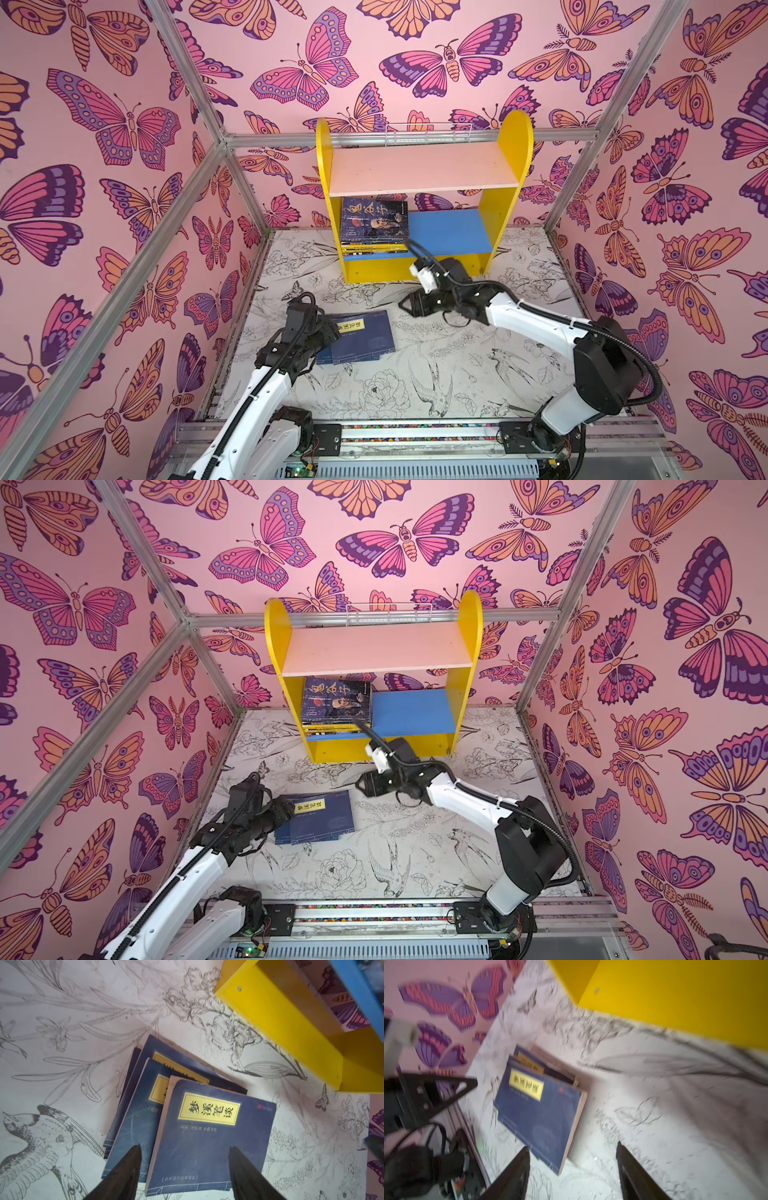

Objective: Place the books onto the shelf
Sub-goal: 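Move the right gripper down to the top dark blue book on the pile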

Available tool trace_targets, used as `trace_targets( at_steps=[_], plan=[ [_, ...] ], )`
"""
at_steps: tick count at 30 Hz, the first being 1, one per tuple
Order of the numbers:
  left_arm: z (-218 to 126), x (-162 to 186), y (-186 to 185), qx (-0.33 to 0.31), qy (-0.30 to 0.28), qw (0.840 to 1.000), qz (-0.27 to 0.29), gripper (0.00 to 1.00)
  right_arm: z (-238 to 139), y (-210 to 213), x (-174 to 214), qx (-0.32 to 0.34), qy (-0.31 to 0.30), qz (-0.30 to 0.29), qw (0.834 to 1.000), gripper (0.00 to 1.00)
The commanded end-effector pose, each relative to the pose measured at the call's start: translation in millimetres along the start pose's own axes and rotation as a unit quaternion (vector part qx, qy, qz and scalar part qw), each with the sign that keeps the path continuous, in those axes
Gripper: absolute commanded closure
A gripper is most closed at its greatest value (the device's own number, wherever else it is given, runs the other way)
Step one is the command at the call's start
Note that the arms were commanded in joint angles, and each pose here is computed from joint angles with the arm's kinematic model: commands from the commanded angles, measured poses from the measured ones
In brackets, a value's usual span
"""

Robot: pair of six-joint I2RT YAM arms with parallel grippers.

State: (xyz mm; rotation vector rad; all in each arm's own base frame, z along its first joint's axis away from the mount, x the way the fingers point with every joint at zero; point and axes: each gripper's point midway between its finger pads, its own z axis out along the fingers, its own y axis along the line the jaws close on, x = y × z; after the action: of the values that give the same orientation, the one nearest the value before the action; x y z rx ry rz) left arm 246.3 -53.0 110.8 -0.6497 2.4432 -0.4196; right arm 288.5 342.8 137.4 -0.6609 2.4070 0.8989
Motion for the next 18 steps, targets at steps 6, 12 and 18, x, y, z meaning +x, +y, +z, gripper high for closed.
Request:
trace_targets(
  at_steps=[6, 12, 18],
  plan=[
    [23, 41, 13, -0.018, 0.103, 0.994, 0.008, 0.32, 39, 31, 49, -0.103, 0.125, -0.082, 0.983, 0.35],
    [38, 56, 19, -0.020, 0.132, 0.991, -0.005, 0.36, 64, 28, 69, -0.152, 0.216, -0.045, 0.964, 0.37],
    [50, 67, 19, -0.014, 0.150, 0.988, -0.031, 0.42, 75, 26, 74, -0.164, 0.242, -0.024, 0.956, 0.38]
  ],
)
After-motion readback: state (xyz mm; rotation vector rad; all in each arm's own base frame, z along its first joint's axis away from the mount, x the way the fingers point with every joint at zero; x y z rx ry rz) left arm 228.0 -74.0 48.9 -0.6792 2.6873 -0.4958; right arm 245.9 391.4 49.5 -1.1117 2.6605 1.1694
